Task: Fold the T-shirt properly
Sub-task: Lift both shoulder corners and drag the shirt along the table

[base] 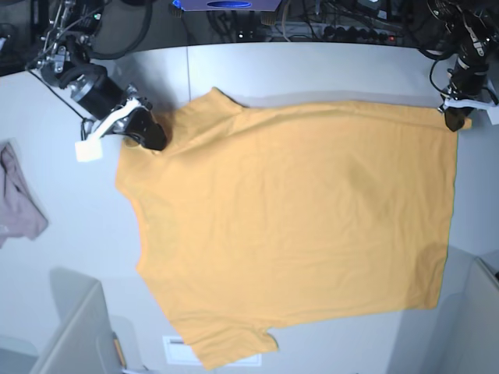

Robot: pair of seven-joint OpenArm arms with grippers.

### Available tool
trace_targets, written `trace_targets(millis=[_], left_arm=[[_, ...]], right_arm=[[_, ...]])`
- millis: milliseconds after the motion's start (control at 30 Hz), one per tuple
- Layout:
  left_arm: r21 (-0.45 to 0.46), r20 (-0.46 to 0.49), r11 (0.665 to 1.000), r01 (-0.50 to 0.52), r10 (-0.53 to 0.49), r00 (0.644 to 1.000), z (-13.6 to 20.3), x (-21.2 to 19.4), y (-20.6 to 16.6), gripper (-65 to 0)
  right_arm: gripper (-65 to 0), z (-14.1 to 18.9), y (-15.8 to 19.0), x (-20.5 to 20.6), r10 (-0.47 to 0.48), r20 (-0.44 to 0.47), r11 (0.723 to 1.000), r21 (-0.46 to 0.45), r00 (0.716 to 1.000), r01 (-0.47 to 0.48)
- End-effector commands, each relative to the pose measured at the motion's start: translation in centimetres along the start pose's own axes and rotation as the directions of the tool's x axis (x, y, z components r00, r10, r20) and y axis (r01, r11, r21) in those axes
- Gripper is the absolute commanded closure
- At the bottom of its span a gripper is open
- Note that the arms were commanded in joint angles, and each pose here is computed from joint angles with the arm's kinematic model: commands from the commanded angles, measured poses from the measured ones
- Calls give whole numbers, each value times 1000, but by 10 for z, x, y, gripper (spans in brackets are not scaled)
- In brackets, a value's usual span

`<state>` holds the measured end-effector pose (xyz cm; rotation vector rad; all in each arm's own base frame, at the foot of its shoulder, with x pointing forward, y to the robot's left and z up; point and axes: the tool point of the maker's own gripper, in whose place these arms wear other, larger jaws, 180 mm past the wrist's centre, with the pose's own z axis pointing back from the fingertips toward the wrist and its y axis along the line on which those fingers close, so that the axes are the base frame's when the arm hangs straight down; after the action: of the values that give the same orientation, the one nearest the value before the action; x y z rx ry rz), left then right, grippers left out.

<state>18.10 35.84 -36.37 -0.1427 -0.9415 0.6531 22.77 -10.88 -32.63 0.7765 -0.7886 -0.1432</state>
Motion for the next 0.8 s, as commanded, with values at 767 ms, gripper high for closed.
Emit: trace_targets(millis=[767], left_arm=[[-57, 104, 997, -47, 52, 993, -37, 53, -23, 0]], right_arm=[[0, -61, -34, 65, -109, 74, 993, 59, 991, 104]])
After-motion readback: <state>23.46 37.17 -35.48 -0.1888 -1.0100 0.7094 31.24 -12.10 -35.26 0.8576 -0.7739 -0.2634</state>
